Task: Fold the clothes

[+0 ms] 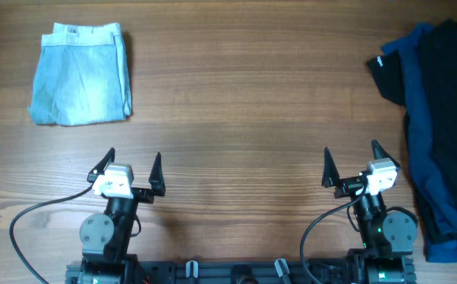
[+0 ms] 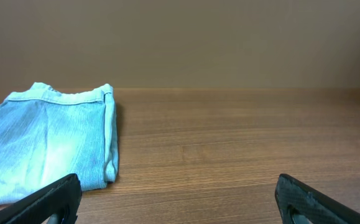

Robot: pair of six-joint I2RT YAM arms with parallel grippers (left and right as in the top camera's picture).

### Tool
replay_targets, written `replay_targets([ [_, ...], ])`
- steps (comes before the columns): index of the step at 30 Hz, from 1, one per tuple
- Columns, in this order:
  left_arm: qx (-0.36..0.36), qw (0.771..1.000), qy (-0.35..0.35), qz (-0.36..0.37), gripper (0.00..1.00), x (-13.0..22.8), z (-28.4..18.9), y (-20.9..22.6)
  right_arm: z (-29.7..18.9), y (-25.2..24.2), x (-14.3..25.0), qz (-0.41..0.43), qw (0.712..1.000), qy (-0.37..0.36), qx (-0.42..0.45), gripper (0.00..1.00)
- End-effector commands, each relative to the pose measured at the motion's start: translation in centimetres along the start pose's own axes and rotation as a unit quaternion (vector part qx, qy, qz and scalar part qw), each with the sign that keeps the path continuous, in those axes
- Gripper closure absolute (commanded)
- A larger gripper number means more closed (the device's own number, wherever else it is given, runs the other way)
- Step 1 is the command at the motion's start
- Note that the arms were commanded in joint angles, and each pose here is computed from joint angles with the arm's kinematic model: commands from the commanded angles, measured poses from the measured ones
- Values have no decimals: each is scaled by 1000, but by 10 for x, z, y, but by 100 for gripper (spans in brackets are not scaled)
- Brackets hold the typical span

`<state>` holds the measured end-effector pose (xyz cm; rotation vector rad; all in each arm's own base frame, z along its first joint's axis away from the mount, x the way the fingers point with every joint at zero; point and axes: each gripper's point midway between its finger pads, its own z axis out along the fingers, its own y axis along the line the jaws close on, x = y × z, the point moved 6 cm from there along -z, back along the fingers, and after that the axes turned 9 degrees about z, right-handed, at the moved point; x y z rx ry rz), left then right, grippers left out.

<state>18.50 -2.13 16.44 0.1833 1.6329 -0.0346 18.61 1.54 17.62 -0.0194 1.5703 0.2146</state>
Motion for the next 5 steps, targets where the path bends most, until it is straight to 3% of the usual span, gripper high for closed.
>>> replay_targets([
  [1, -4, 1000, 2, 9, 0, 3, 0, 0, 0, 3, -1, -9, 1000, -4, -11, 1],
  [5, -4, 1000, 2, 9, 0, 3, 0, 0, 0, 3, -1, -10, 1000, -4, -11, 0],
])
